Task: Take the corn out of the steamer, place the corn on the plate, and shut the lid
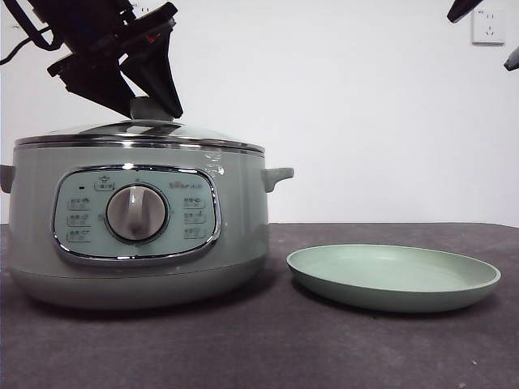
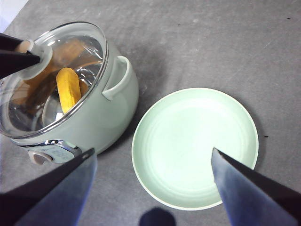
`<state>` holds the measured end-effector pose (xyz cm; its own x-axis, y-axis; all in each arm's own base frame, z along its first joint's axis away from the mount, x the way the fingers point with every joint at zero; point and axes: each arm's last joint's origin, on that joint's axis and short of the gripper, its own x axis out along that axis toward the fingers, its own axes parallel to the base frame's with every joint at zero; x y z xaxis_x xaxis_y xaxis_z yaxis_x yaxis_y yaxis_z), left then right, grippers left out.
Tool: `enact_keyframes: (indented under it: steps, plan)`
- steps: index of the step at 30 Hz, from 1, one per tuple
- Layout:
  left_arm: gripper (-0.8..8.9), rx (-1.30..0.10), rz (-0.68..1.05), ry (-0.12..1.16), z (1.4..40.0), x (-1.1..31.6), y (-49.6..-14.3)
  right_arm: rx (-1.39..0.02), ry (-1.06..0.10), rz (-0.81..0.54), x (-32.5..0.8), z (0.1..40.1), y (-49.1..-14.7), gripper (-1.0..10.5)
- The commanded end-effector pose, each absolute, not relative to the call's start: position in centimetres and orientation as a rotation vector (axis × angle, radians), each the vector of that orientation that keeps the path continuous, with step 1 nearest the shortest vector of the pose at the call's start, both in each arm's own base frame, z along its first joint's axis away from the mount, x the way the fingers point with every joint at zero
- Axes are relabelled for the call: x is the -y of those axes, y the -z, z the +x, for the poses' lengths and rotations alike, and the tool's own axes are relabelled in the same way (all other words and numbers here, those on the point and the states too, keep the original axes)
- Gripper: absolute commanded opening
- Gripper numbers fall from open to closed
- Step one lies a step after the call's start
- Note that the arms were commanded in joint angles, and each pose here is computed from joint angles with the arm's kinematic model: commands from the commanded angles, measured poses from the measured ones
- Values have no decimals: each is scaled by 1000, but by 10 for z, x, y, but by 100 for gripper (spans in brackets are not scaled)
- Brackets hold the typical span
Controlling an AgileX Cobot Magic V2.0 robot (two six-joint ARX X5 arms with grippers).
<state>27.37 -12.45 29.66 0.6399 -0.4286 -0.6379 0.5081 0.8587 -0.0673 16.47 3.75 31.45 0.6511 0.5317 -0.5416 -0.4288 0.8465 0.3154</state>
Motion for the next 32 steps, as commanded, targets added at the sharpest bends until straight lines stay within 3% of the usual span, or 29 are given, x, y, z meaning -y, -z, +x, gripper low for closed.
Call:
enact_keyframes:
  steps: [1,7,14,24,32]
  plan:
    - [-9,-692,132,534,273,124,-296,-664,-551,167,-38,165,-315,409]
    - [-9,-518,126,453,242,108,-340,-606,-653,134,-57,174,-318,409]
    - [-9,-250,106,248,157,64,-401,-707,-877,52,-132,218,-326,409]
    - [-9,-129,81,101,87,29,-417,-826,-1062,-125,-243,278,-322,405]
    - [-9,-94,67,101,67,20,-418,-879,-1022,-377,-309,307,-293,405]
